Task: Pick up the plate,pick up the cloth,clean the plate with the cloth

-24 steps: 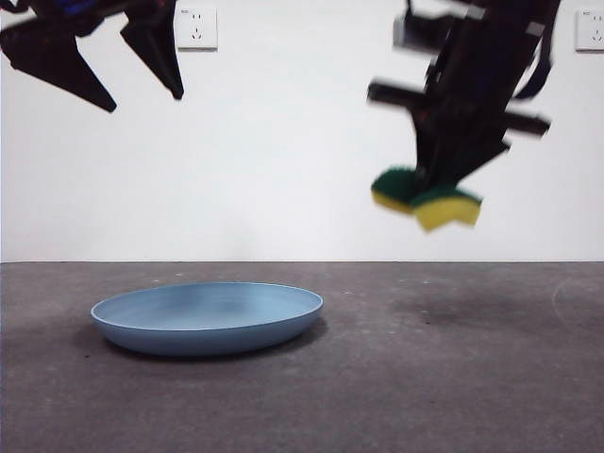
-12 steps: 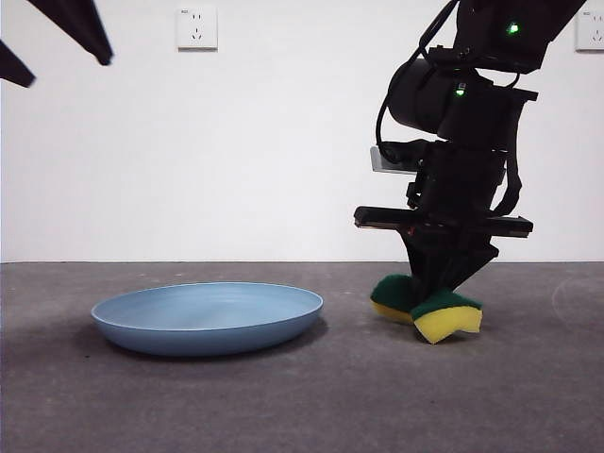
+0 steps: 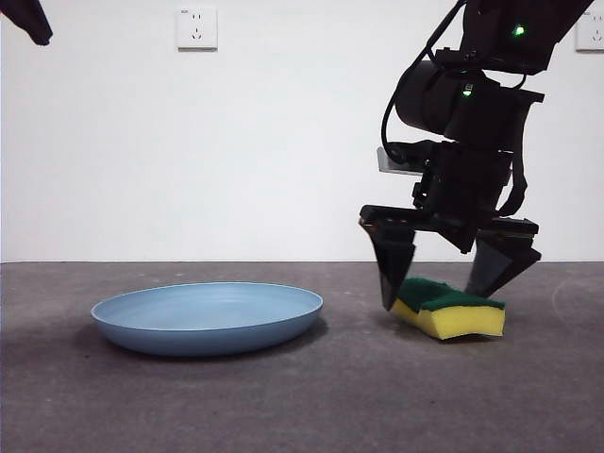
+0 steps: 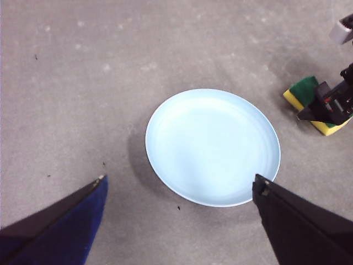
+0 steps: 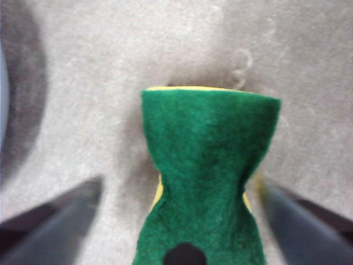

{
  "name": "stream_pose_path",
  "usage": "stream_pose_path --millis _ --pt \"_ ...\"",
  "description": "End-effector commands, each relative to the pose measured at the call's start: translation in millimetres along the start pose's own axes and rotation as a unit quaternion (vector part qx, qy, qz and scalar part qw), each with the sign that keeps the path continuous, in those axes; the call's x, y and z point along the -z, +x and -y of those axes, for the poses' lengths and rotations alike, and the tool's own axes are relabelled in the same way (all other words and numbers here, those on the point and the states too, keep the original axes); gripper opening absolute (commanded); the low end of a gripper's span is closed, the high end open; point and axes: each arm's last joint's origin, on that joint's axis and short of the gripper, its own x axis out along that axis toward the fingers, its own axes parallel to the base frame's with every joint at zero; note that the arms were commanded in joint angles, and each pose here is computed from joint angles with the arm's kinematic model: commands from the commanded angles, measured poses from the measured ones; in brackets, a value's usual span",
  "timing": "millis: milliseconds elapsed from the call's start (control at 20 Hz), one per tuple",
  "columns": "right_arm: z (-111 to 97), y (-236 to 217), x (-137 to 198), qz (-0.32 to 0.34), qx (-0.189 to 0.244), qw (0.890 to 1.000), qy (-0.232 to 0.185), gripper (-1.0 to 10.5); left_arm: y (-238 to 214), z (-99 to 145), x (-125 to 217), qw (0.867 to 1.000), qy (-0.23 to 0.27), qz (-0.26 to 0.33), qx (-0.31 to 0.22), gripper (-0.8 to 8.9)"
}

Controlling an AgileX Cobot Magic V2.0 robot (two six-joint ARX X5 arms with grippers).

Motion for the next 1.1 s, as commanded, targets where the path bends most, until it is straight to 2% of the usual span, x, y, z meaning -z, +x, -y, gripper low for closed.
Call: stream_pose_path --millis 50,350,650,700,800,900,950,1000,1100 --pt "-0.4 2.9 2.5 -0.008 0.0 1.0 0.001 6.4 1.1 0.1 2.5 1.0 -0.002 -0.004 0.0 4.39" --pt "-0.4 -9.3 2.1 -0.001 -0.001 1.0 0.0 6.3 1.1 0.2 1.2 1.0 -0.001 0.003 -0.001 4.39" --pt "-2.1 -61.3 1.0 0.052 -0.011 0.999 0.0 6.2 2.7 0.1 -4.8 0.999 -0.003 0.032 -0.016 4.38" --pt "-1.7 -72.1 3.4 0.055 -0.011 0.998 0.0 5.6 3.4 -0.3 -5.3 0.999 -0.003 0.034 -0.026 4.36" --pt "-0.9 -94.2 9.7 0.06 -0.012 0.998 0.0 2.9 6.7 -0.8 -7.0 0.998 -0.004 0.037 -0.044 4.25" --pt "-1.8 -114.1 15.8 0.07 -0.015 0.997 -0.004 0.6 9.6 -0.7 -7.6 0.998 -0.001 0.034 -0.048 2.6" --pt "-3.0 -126.0 18.5 0.085 -0.018 0.996 -0.007 -0.2 11.2 -0.6 -7.7 0.998 0.006 0.031 -0.048 1.16" --pt "-4.6 -135.8 20.5 0.1 -0.022 0.995 -0.011 -0.2 12.2 -0.5 -7.6 0.998 0.01 0.028 -0.049 -0.03" --pt "-10.1 -157.9 26.1 0.136 -0.032 0.99 -0.031 -0.2 13.1 -0.4 -7.7 0.998 0.011 0.027 -0.048 -0.08"
